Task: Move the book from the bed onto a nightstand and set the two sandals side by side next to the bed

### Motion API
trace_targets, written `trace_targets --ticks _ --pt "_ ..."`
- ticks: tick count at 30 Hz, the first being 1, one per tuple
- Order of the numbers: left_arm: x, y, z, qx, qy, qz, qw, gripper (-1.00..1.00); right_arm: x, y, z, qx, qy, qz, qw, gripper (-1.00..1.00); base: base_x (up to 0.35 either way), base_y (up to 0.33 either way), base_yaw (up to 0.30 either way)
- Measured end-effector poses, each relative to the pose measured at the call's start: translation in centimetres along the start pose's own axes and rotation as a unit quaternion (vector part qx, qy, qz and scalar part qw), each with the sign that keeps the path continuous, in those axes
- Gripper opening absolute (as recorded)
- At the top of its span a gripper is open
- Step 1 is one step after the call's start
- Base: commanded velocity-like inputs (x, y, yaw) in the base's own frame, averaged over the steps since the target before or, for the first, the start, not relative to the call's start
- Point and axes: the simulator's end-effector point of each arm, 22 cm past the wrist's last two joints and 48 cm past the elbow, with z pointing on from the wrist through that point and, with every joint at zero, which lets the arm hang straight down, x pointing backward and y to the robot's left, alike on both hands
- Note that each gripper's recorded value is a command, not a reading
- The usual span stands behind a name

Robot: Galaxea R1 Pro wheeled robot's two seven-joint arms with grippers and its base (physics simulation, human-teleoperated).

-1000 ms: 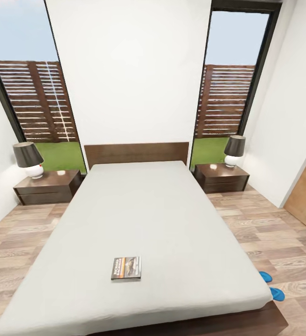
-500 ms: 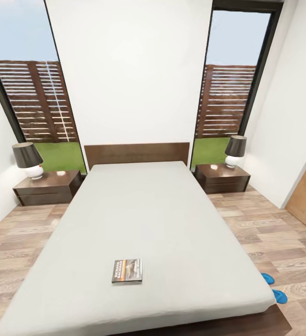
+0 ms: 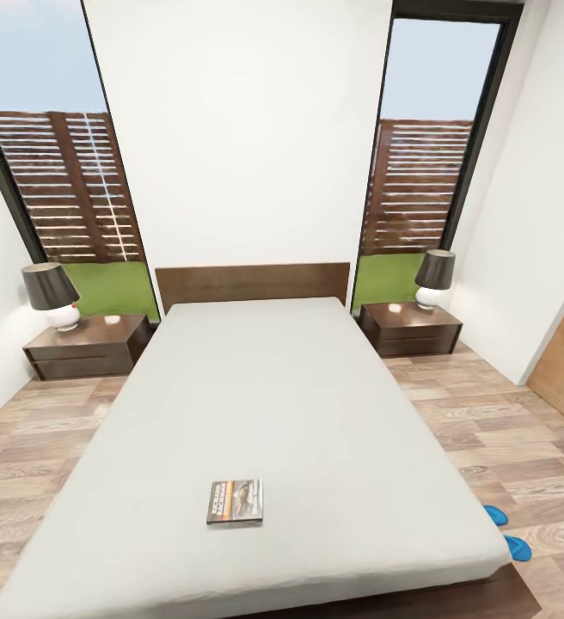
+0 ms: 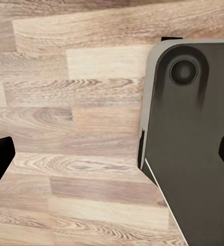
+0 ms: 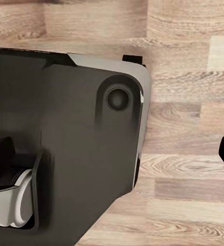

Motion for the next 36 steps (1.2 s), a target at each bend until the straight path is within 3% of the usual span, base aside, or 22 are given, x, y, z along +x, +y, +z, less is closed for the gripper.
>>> trace_targets --ticks 36 --pt "0.1 -1.1 -0.2 0.006 0.001 -0.002 1.0 1.0 0.0 -0.3 0.0 0.003 0.0 0.001 1.0 1.0 0.035 0.017 0.0"
